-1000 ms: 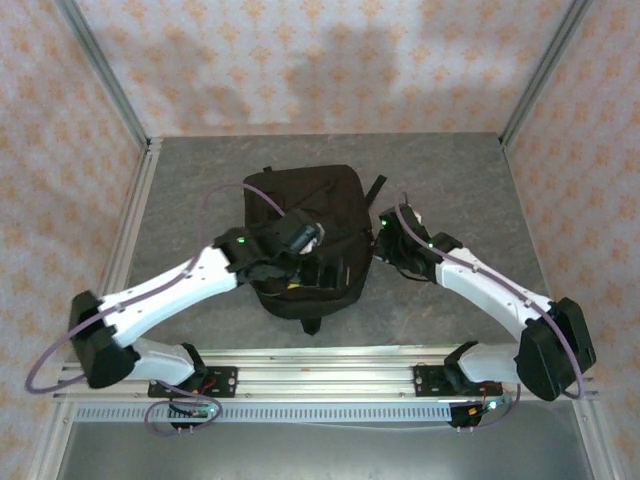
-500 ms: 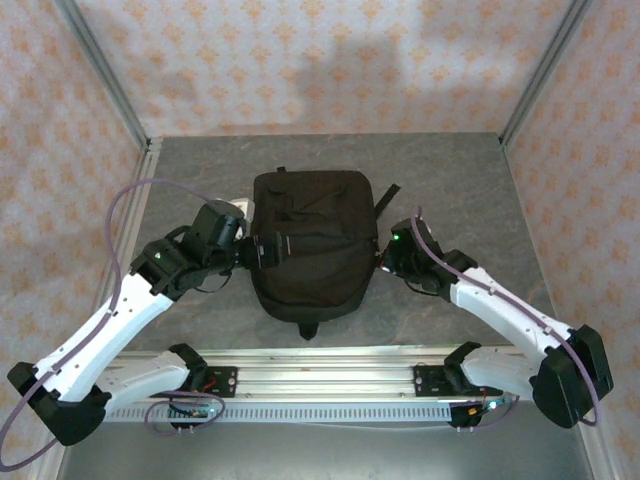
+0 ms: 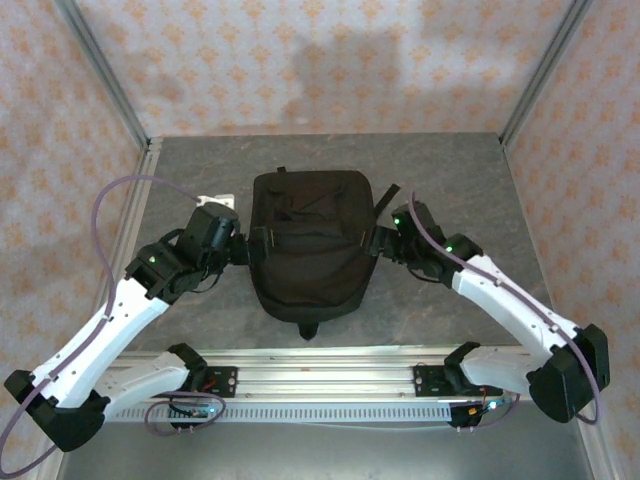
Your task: Pack books, pencil case, and school supplies into a backpack
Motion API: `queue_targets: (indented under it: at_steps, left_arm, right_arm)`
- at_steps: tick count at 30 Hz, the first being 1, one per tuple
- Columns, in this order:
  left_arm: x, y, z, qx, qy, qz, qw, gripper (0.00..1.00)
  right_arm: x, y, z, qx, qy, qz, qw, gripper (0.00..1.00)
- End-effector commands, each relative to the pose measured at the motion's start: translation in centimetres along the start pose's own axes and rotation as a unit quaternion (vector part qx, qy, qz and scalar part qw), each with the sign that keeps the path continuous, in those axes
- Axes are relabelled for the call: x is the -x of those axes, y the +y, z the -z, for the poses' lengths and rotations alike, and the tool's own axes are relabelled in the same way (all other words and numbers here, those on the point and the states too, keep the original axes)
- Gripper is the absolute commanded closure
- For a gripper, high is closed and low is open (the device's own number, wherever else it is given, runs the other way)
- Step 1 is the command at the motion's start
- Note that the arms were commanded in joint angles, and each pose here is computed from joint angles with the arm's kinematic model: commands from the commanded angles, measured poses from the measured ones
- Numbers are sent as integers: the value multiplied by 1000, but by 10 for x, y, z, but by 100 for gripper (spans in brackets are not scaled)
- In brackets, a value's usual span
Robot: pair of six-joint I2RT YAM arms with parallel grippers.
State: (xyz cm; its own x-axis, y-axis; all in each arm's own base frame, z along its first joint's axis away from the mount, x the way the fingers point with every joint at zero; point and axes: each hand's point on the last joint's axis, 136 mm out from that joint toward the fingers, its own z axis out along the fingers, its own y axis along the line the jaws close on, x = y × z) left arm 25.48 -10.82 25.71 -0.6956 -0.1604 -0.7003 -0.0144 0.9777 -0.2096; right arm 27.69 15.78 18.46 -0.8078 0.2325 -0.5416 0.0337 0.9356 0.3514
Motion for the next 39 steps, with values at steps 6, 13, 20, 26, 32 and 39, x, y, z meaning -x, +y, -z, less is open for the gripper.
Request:
queue_targets:
  at_steps: [6, 13, 20, 26, 32, 39]
  left_arm:
    - [76, 2, 7, 45, -174, -75, 981, 0]
    - [80, 26, -43, 100, -223, -123, 962, 0]
    - [70, 106, -72, 97, -247, -65, 962, 0]
    - [23, 169, -113, 228, -204, -48, 951, 0]
    - [-7, 190, -129, 255, -197, -21, 946, 0]
    - [10, 181, -143, 207, -246, -10, 947, 0]
  right_arm:
    - [107, 11, 85, -60, -176, 67, 980, 1]
    - [131, 69, 106, 87, -336, 213, 913, 1]
    - [147, 21, 81, -55, -414, 198, 887, 0]
    - [130, 10, 33, -79, -436, 258, 858, 0]
    - [137, -99, 10, -195, -412, 136, 879, 0]
    - [105, -167, -24, -234, -365, 90, 897, 0]
